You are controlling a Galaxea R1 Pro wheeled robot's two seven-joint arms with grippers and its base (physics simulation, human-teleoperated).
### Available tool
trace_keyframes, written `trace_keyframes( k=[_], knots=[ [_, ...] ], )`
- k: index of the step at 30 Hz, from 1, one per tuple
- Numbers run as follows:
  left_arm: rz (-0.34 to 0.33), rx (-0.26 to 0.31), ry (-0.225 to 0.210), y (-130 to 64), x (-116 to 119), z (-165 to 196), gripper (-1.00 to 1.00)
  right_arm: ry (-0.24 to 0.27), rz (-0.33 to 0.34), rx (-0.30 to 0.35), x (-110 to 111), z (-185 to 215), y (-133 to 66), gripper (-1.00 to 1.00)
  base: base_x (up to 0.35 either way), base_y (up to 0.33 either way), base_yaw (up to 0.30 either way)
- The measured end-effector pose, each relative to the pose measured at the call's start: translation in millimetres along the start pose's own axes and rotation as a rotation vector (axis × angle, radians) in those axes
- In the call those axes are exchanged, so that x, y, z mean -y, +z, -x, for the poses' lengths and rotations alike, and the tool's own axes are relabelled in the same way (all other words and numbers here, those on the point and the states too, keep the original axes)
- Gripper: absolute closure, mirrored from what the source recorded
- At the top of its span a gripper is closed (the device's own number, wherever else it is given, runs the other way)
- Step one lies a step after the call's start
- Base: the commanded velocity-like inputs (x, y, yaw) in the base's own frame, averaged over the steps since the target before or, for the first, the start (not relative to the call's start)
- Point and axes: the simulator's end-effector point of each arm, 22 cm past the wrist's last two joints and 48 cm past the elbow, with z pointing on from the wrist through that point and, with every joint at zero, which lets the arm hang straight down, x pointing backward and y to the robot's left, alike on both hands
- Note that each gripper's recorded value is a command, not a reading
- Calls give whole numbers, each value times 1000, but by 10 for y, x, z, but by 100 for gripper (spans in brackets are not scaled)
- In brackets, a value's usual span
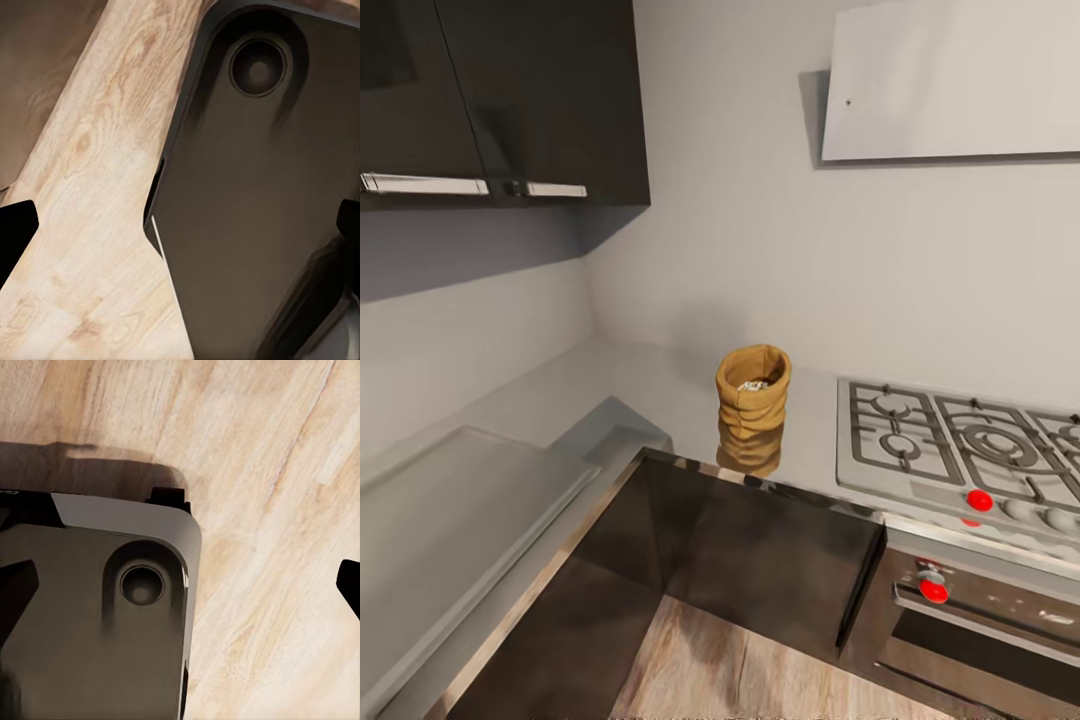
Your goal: In the kitchen, take the popcorn bag from the countertop, put it into the microwave, and heat it until the popcorn is cooked so the cooked popcorn ends up inside the bag.
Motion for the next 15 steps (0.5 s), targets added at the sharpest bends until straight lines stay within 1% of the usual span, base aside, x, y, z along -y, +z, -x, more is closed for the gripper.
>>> trace_keyframes(
  k=[15],
  knots=[
    [7,-24,4,2,-33,-87,-100,0,2,-24,0,-96,17,-100,0,0,0]
  ],
)
